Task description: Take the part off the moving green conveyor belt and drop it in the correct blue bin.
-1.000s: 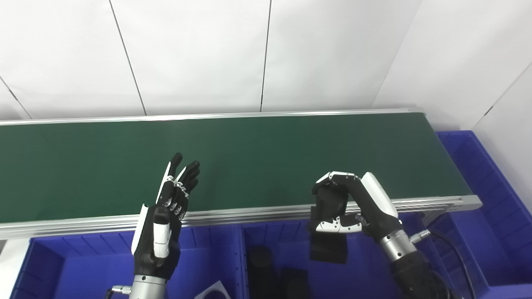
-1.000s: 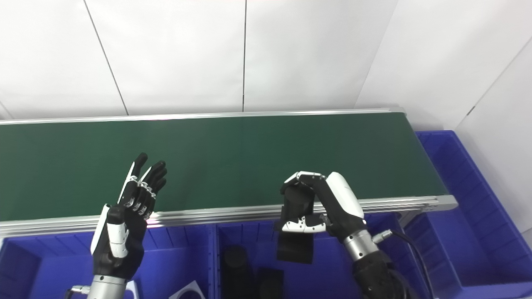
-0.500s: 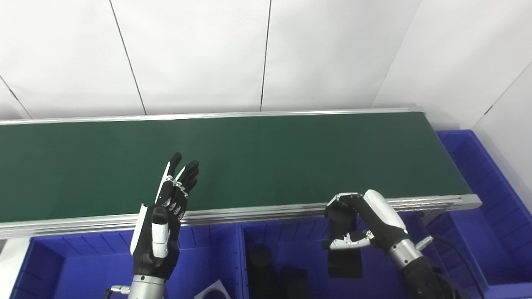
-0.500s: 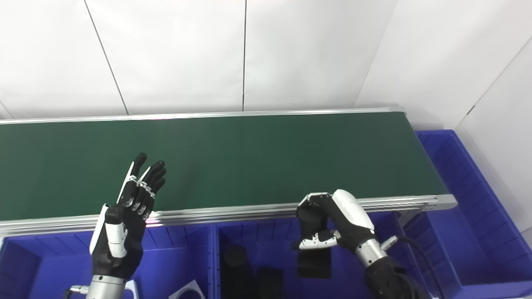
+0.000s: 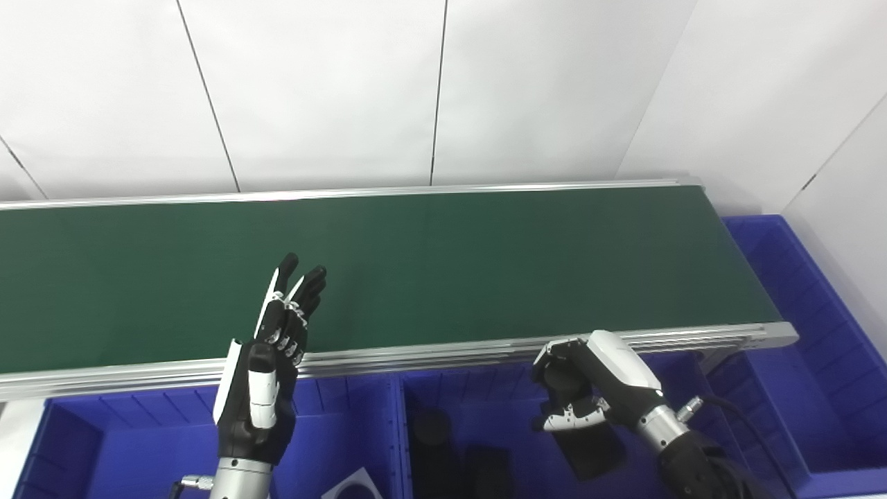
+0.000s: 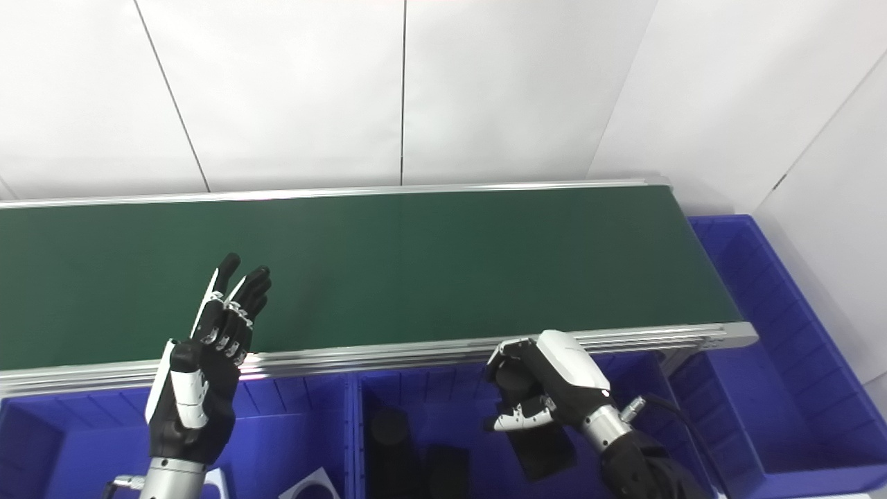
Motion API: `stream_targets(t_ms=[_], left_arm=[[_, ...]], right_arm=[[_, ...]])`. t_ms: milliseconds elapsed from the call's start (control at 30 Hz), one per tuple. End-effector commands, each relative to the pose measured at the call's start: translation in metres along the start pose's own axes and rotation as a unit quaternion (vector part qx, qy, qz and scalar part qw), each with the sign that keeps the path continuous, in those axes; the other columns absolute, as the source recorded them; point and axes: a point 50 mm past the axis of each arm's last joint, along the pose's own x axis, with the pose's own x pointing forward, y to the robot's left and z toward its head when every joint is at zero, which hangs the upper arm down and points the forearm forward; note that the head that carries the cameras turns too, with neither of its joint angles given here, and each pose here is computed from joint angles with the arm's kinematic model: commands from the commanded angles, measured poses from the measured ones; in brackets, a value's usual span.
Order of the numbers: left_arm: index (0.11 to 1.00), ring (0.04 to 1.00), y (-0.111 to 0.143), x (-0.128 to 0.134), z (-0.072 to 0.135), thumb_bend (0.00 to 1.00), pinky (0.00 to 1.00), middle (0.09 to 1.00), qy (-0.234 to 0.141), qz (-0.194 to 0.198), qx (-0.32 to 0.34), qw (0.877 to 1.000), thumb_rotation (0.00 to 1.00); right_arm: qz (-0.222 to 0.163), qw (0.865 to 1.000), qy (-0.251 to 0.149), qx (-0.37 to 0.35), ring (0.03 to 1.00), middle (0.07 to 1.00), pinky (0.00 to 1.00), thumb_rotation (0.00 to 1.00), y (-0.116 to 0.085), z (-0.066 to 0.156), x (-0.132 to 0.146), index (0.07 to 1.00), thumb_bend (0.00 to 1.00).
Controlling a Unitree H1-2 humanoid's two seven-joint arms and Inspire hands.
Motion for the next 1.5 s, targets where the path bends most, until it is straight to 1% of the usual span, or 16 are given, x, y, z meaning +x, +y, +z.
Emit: stream_targets(t_ms=[0, 133, 267, 300, 333, 367, 400, 467, 600, 733, 933, 1100, 1167, 1300, 1400, 1467], left_arm=[[1.000, 0.944, -0.003, 0.009, 0.011, 0.74, 1.00, 0.912, -0.029, -0.010, -0.004, 1.000, 0.99], [1.000, 0.943, -0.001, 0.009, 0.012, 0.73, 1.00, 0.915, -0.028, -0.009, -0.002, 1.000, 1.00], [1.000, 0.939, 0.000, 0.008, 0.012, 0.73, 1.00, 0.909, -0.027, -0.010, -0.001, 1.000, 1.00], [1.000, 0.935, 0.000, 0.008, 0.012, 0.73, 0.99, 0.908, -0.027, -0.010, 0.000, 1.000, 1.00], [1.000, 0.932, 0.000, 0.008, 0.012, 0.73, 0.99, 0.906, -0.027, -0.009, 0.000, 1.000, 0.99], [1.000, 0.932, 0.000, 0.008, 0.012, 0.73, 0.99, 0.905, -0.026, -0.010, 0.001, 1.000, 0.99], [1.000, 0.935, 0.000, 0.008, 0.012, 0.74, 0.99, 0.908, -0.026, -0.010, 0.002, 1.000, 1.00], [1.000, 0.938, 0.000, 0.009, 0.012, 0.74, 1.00, 0.909, -0.025, -0.009, 0.003, 1.000, 1.00], [1.000, 0.935, 0.001, 0.008, 0.012, 0.75, 0.98, 0.906, -0.023, -0.011, 0.003, 1.000, 1.00], [1.000, 0.930, 0.001, 0.009, 0.012, 0.75, 0.97, 0.903, -0.024, -0.011, 0.006, 1.000, 0.99], [1.000, 0.936, 0.002, 0.008, 0.011, 0.76, 0.98, 0.906, -0.022, -0.010, 0.007, 1.000, 0.98], [1.000, 0.930, 0.002, 0.008, 0.012, 0.76, 0.97, 0.902, -0.024, -0.010, 0.005, 1.000, 0.98], [1.000, 0.935, 0.002, 0.007, 0.013, 0.76, 0.97, 0.907, -0.023, -0.011, 0.007, 1.000, 0.98], [1.000, 0.933, 0.002, 0.005, 0.014, 0.76, 0.96, 0.905, -0.023, -0.009, 0.009, 1.000, 0.98], [1.000, 0.933, 0.003, 0.004, 0.013, 0.77, 0.97, 0.902, -0.022, -0.007, 0.009, 1.000, 0.98], [1.000, 0.928, 0.003, 0.004, 0.012, 0.75, 0.95, 0.899, -0.024, -0.007, 0.009, 1.000, 0.98]], right_arm=[[-0.020, 0.999, -0.031, -0.018, 0.418, 0.505, 0.38, 0.00, -0.007, 0.002, 0.000, 0.487, 0.52], [-0.013, 0.999, -0.037, -0.038, 0.427, 0.507, 0.39, 0.00, -0.004, 0.000, -0.002, 0.486, 0.52], [-0.003, 0.998, -0.046, -0.034, 0.404, 0.507, 0.36, 0.00, -0.004, 0.001, -0.004, 0.538, 0.51], [-0.002, 0.998, -0.051, -0.029, 0.459, 0.511, 0.39, 0.03, -0.005, 0.001, -0.004, 0.544, 0.61], [-0.001, 0.998, -0.055, -0.026, 0.505, 0.563, 0.42, 0.10, -0.005, 0.001, -0.004, 0.595, 0.86], [0.001, 0.998, -0.059, -0.022, 0.509, 0.568, 0.43, 0.11, -0.005, 0.001, -0.004, 0.600, 0.89], [0.002, 0.998, -0.061, -0.019, 0.547, 0.599, 0.47, 0.18, -0.005, 0.000, -0.003, 0.628, 0.94], [0.005, 0.998, -0.061, -0.016, 0.608, 0.648, 0.53, 0.26, -0.005, -0.001, -0.003, 0.658, 0.99], [0.015, 0.998, -0.060, -0.014, 0.672, 0.712, 0.57, 0.38, -0.005, 0.004, -0.002, 0.697, 1.00], [0.023, 0.998, -0.053, -0.009, 0.698, 0.736, 0.59, 0.43, -0.005, 0.005, -0.003, 0.711, 1.00], [0.018, 0.998, -0.059, -0.005, 0.681, 0.723, 0.58, 0.45, -0.006, 0.009, -0.007, 0.704, 1.00], [0.004, 0.996, -0.084, 0.003, 0.635, 0.686, 0.54, 0.45, -0.009, 0.019, -0.012, 0.689, 1.00], [-0.008, 0.995, -0.096, 0.015, 0.619, 0.671, 0.53, 0.45, -0.010, 0.027, -0.015, 0.683, 1.00], [-0.034, 0.992, -0.117, 0.045, 0.619, 0.663, 0.53, 0.54, -0.011, 0.049, -0.023, 0.679, 1.00], [-0.058, 0.985, -0.134, 0.091, 0.603, 0.665, 0.50, 0.59, -0.009, 0.067, -0.028, 0.680, 1.00], [-0.083, 0.975, -0.146, 0.144, 0.587, 0.671, 0.49, 0.61, -0.006, 0.084, -0.032, 0.684, 1.00]])
